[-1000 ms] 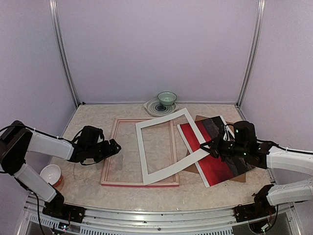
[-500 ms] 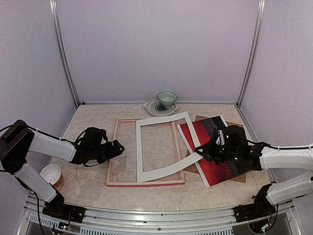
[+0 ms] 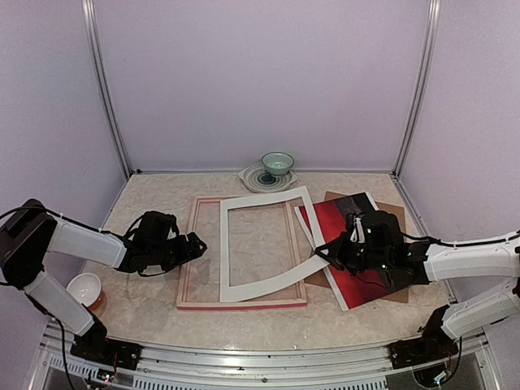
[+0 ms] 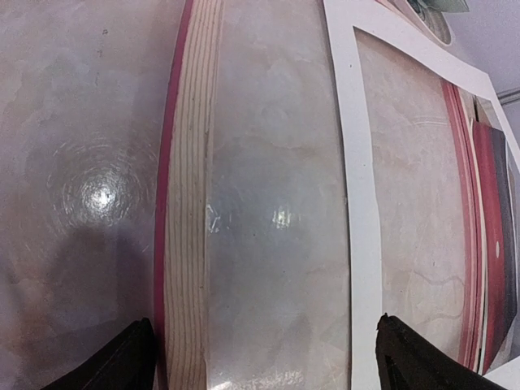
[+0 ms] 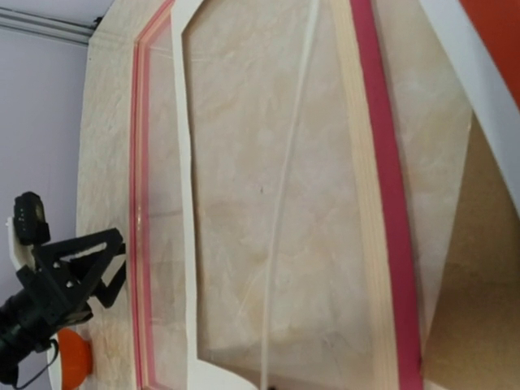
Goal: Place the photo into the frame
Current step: Place the mat board on the glass panel.
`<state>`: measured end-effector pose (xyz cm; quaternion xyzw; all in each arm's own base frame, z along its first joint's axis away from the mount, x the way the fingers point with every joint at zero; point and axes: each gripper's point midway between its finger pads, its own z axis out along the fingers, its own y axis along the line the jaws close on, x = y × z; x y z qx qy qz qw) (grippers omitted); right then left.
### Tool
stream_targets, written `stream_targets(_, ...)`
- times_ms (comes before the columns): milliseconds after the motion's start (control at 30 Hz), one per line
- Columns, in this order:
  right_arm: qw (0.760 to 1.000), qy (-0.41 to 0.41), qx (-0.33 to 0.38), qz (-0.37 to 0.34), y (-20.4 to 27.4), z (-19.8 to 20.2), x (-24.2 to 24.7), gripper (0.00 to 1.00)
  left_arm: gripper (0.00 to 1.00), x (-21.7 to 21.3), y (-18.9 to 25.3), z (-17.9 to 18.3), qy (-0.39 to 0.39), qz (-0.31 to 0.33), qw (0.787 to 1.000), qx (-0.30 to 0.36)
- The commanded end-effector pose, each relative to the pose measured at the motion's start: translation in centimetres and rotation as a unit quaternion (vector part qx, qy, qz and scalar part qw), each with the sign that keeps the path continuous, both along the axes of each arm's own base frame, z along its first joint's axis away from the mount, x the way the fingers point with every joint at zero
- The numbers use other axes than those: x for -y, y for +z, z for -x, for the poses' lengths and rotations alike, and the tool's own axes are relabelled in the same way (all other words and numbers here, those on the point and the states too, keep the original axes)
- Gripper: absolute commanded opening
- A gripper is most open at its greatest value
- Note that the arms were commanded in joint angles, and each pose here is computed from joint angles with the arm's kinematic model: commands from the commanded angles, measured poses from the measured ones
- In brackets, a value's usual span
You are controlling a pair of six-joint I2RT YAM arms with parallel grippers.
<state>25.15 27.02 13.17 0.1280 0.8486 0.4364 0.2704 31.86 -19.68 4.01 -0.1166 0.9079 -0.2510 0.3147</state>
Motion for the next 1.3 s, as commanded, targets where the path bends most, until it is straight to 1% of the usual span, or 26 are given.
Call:
stream_targets(0,1.000,0.011,0.001,-0.019,0.8,-0.1,-1.8,0.01,0.93,0.1,-0.2,0.4,-0.005,-0.003,1.000,-0.013)
stream_targets(100,1.000,0.016,-0.004,-0.018,0.7,-0.1,-2.3,0.05,0.93,0.1,-0.2,0.3,-0.005,-0.003,1.000,-0.013)
stream_targets(267,0.999,0.023,-0.005,-0.023,0.9,0.0,-3.0,0.14,0.93,0.2,-0.3,0.2,-0.004,-0.002,1.000,-0.012)
stream_targets(467,0.999,0.038,-0.020,-0.018,0.3,0.0,-3.9,0.21,0.93,0.3,-0.1,0.1,-0.006,-0.001,1.000,-0.010)
stream_targets(600,0.998,0.052,-0.023,-0.014,0.6,0.1,-4.5,0.28,0.93,0.4,0.0,-0.1,-0.006,0.000,1.000,-0.008)
stream_targets(1000,0.993,0.106,-0.044,0.015,0.1,0.2,-6.8,0.48,0.93,0.2,0.2,-0.5,-0.005,0.002,1.000,-0.006)
stream_targets(1267,0.989,0.137,-0.058,0.020,-0.2,0.6,-7.9,0.54,0.93,-0.3,0.6,-0.8,0.002,0.002,1.000,-0.001)
